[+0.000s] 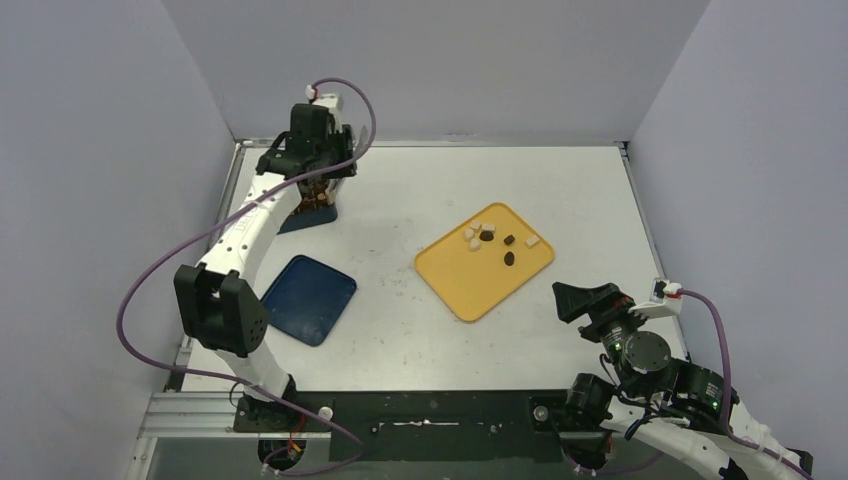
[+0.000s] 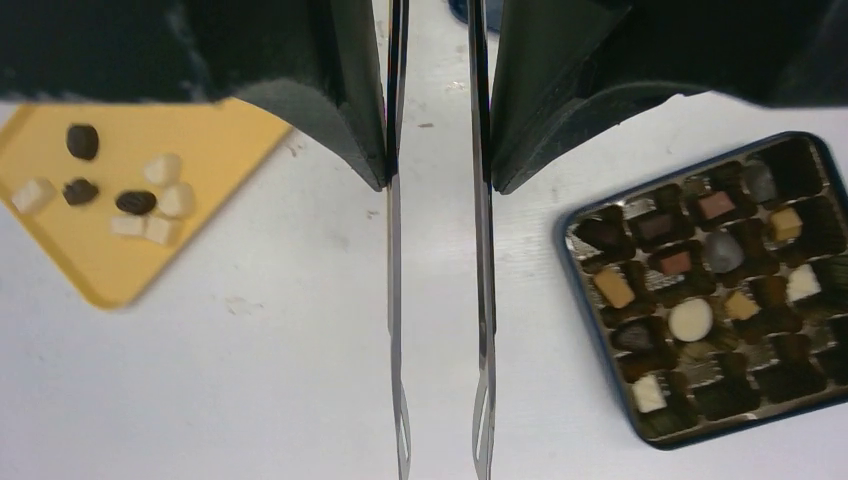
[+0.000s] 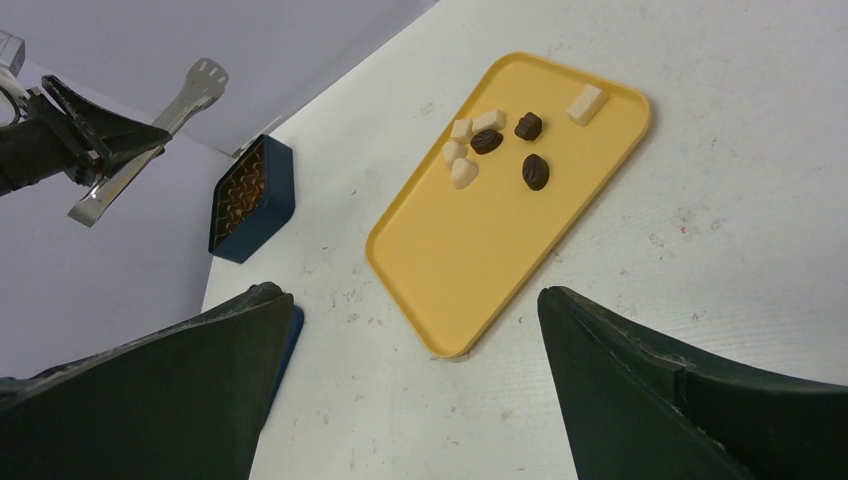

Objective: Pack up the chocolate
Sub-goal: Pick up the fake chocolate from the plate.

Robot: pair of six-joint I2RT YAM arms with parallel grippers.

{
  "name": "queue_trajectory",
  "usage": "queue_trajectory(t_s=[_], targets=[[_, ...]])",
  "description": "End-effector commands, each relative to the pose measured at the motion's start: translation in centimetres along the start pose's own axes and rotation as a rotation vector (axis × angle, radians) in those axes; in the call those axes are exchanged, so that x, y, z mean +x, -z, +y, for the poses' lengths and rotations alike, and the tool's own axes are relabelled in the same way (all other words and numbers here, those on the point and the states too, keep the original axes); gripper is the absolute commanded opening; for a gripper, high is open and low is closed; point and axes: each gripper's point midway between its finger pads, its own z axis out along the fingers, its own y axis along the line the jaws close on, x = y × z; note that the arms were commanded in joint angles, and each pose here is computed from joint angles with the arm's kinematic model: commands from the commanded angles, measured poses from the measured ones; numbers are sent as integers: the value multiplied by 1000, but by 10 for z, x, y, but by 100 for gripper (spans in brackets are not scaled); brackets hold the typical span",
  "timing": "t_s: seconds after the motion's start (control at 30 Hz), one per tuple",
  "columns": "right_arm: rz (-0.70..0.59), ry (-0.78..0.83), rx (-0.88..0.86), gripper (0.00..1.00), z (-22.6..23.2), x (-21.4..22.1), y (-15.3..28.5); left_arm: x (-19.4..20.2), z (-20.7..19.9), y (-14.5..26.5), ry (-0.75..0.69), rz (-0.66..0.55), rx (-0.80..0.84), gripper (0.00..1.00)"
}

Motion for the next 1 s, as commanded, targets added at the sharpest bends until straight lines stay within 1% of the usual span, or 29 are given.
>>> queue_trajectory(t_s=[0.0,0.07,0.23,0.33,0.47,0.63,0.77,0.97], targets=[[-18,-19,-2,100,2,-6,1,1,-63,36,-75,-64,142,37],[-18,-18,-2,100,2,-6,1,13,-92,48,-131,-70,202,37],[-15,-14,-4,100,3,-5,0,58,-153,71,-270,-52,329,37],[-13,-15,-6,100,3,-5,0,81,-182,80,-340,-39,384,37],[-13,-17,-8,100,3,-5,1,115,-212,83,-452,-11,413,37],[-13,-20,-10,100,3,-5,1,149,-229,75,-543,36,393,37],[-11,-20,-11,100,3,-5,1,166,-232,62,-553,61,385,38],[-12,-19,-12,100,4,-5,1,180,-235,46,-568,82,384,38]])
